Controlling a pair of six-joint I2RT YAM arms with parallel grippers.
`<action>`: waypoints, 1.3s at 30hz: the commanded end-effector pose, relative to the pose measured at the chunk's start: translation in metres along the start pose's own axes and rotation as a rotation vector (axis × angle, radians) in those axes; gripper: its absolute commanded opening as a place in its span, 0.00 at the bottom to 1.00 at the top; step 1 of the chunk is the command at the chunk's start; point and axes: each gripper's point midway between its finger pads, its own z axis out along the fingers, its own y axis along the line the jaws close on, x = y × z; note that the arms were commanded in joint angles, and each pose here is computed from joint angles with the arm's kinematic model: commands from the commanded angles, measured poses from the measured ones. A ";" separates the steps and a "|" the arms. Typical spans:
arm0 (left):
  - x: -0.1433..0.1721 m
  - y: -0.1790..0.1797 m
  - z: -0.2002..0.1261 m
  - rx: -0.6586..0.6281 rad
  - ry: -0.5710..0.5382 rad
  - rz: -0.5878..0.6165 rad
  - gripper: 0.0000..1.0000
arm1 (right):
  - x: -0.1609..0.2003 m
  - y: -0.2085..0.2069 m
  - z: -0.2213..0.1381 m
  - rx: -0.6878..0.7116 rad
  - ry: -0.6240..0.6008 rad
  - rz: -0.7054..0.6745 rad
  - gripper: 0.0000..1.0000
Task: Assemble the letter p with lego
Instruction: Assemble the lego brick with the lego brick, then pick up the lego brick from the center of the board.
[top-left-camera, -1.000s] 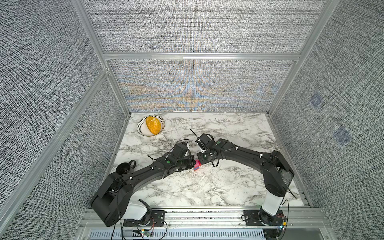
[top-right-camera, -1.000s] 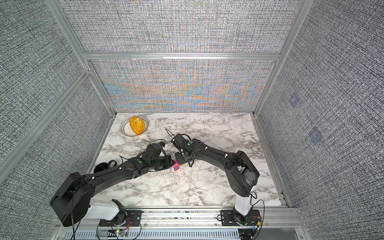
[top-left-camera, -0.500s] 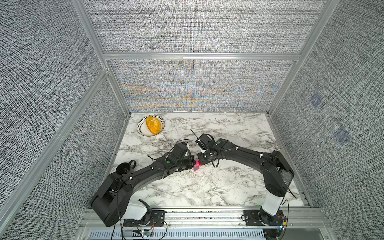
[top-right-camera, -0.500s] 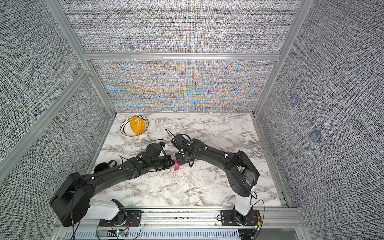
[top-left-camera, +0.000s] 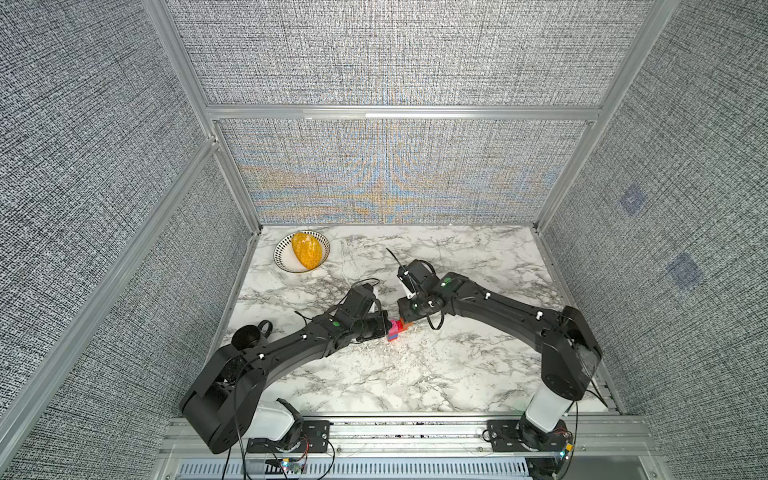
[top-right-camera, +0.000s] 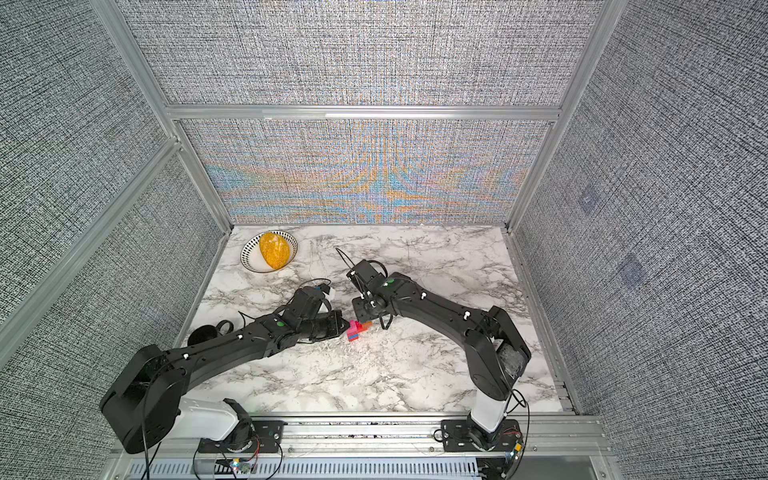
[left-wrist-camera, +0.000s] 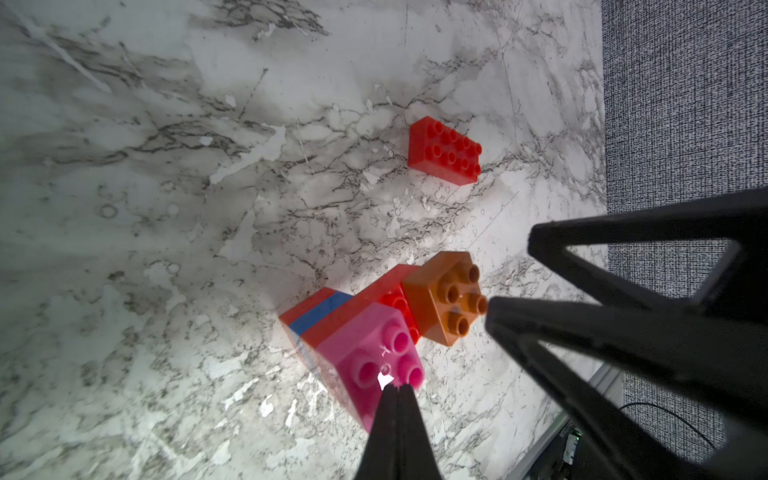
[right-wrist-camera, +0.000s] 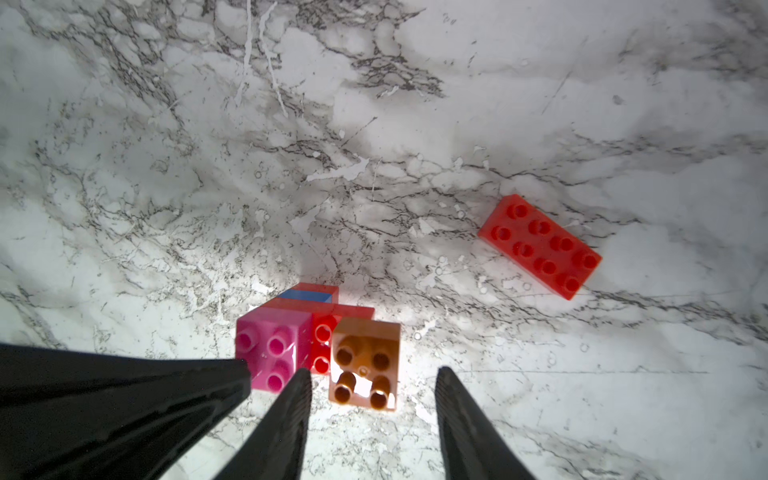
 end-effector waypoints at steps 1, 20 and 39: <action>0.012 0.018 0.000 -0.072 0.044 0.000 0.00 | -0.008 -0.017 -0.012 0.026 -0.039 -0.003 0.52; -0.004 -0.006 -0.001 -0.022 0.034 0.084 0.00 | -0.017 -0.108 -0.043 0.107 -0.171 -0.288 0.55; -0.017 -0.015 -0.022 -0.009 -0.050 0.120 0.00 | 0.010 -0.091 -0.024 -0.007 -0.122 -0.463 0.55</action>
